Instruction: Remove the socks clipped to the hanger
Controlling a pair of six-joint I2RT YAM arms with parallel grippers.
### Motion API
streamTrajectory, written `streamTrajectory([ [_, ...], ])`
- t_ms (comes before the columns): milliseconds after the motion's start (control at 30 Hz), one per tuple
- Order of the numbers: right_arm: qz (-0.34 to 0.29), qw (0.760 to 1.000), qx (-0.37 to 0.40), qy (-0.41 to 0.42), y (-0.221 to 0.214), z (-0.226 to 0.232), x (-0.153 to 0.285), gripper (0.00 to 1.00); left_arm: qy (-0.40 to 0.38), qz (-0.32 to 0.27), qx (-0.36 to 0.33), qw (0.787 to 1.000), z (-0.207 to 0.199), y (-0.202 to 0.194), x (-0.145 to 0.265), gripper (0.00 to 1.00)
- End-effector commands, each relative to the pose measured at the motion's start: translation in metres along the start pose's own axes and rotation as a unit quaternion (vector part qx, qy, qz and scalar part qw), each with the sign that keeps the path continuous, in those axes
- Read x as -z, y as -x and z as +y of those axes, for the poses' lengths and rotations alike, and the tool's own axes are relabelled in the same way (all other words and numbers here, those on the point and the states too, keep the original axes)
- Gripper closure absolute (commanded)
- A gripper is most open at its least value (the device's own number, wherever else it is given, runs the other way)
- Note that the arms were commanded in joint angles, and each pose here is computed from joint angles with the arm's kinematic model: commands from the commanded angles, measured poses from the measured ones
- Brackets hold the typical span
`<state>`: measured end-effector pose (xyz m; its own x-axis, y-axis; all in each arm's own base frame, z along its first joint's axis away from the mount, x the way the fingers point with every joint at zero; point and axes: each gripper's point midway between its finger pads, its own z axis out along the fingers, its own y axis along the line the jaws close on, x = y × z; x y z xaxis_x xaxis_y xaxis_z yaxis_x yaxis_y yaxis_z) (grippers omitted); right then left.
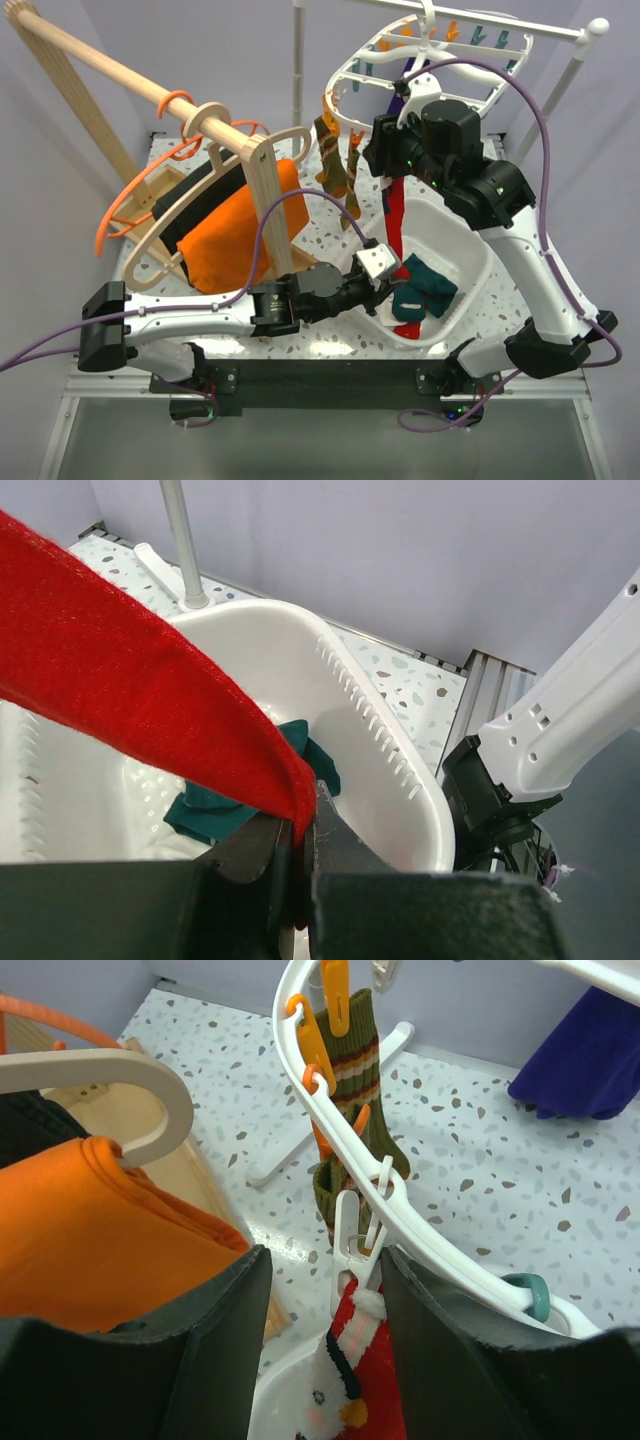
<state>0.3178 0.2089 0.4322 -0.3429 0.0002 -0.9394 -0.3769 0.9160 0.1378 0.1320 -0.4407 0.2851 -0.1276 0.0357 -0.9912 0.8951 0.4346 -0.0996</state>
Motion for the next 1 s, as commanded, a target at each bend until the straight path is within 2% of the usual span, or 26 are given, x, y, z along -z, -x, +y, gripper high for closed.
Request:
streamTrajectory([
  [0,-0.025,0.999,0.004,-0.029,0.015,-0.01,0.003,0.48,-0.014,-0.02,0.012,1.0,-0.005,0.013,0.006,1.0],
  [967,0.009,0.995,0.021,-0.096,0.004,-0.037,0.019,0.42,-0.019,-0.017,0.005,1.0,-0.008,0.013,-0.003,1.0],
])
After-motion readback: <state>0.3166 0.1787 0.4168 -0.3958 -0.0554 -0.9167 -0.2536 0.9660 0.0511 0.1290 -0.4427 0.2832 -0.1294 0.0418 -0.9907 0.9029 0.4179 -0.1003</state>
